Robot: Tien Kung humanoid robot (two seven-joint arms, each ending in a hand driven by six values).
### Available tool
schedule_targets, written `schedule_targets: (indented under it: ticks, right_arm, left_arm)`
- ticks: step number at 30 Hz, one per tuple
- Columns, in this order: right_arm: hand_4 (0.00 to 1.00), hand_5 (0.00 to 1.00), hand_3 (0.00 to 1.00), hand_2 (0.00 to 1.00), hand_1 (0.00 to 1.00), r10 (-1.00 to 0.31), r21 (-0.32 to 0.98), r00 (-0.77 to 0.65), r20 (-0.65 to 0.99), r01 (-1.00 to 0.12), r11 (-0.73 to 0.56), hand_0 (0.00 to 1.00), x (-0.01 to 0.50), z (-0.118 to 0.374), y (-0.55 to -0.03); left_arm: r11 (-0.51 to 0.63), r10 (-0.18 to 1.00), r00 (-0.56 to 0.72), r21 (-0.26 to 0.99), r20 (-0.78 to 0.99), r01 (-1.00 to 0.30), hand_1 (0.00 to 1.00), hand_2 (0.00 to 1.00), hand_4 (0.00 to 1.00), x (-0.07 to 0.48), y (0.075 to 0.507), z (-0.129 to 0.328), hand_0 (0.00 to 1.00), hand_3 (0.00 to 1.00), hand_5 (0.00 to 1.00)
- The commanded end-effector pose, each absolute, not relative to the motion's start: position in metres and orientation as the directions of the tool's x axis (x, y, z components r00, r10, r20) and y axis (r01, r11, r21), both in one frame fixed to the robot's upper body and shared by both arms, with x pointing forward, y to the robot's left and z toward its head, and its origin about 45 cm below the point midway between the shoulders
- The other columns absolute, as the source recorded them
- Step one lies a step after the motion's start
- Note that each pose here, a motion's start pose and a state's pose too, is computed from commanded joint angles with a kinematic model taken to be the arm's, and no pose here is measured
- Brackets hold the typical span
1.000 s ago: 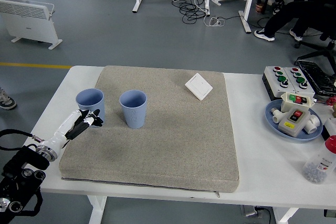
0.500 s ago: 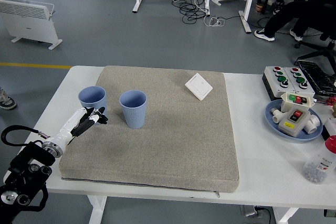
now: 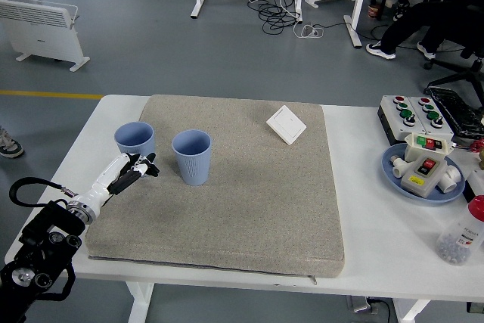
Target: Push cup pick cup insert cup
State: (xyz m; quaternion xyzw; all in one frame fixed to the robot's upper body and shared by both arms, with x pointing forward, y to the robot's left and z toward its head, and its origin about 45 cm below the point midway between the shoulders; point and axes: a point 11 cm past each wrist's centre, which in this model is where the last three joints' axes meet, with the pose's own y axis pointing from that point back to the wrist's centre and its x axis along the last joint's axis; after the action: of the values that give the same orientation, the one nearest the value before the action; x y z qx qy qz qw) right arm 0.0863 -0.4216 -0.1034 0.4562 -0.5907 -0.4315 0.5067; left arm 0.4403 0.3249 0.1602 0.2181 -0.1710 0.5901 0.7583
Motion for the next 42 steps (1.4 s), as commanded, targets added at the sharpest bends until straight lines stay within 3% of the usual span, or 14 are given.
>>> schedule_targets:
  ticks: [42]
  right_arm:
    - [0.131, 0.469, 0.568, 0.682, 0.684, -0.978, 0.973, -0.046, 0.202, -0.107, 0.206, 0.773, 0.092, -0.103, -0.419]
  left_arm:
    - [0.188, 0.805, 0.222, 0.119, 0.550, -0.975, 0.639, 0.542, 0.582, 0.461, 0.326, 0.171, 0.780, 0.465, 0.998]
